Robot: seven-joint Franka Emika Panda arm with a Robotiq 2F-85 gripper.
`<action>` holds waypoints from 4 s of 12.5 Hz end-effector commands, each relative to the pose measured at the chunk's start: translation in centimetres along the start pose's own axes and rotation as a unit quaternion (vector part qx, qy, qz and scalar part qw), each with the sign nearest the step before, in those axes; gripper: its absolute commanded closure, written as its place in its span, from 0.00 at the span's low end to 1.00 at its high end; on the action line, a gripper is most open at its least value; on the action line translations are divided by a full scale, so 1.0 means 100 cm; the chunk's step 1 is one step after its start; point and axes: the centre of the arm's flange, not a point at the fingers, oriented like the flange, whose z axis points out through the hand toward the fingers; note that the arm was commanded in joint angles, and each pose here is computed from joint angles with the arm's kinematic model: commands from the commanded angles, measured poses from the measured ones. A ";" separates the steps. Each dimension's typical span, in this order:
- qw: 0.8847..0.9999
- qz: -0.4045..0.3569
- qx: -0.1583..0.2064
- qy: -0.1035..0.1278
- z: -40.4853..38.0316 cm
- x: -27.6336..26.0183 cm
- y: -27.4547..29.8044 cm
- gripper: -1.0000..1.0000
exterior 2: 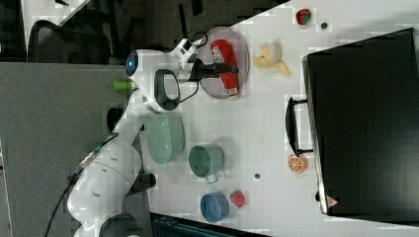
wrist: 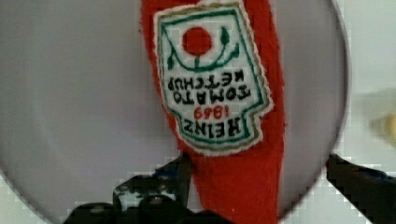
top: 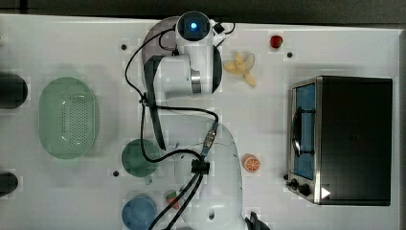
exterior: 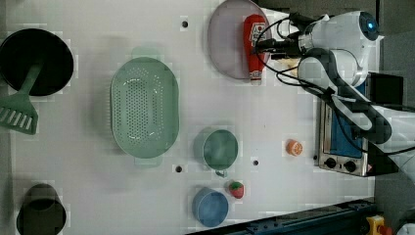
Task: Pick ketchup from plate and place it on table.
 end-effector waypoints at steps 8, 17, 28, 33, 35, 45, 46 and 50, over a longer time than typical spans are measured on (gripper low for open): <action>0.998 -0.026 0.010 0.064 -0.002 0.020 -0.007 0.37; 0.999 0.020 0.020 0.034 -0.180 -0.001 0.016 0.37; 0.995 0.083 0.000 -0.046 -0.194 -0.154 0.095 0.37; 0.994 0.110 0.025 -0.009 -0.108 -0.190 0.095 0.37; 0.994 0.109 0.024 0.000 -0.071 -0.198 0.091 0.37; 0.992 0.107 0.029 0.057 -0.061 -0.182 0.080 0.00; 0.989 0.124 0.032 0.067 -0.081 -0.176 0.080 0.00; 0.968 0.240 0.041 0.058 -0.178 -0.166 0.078 0.00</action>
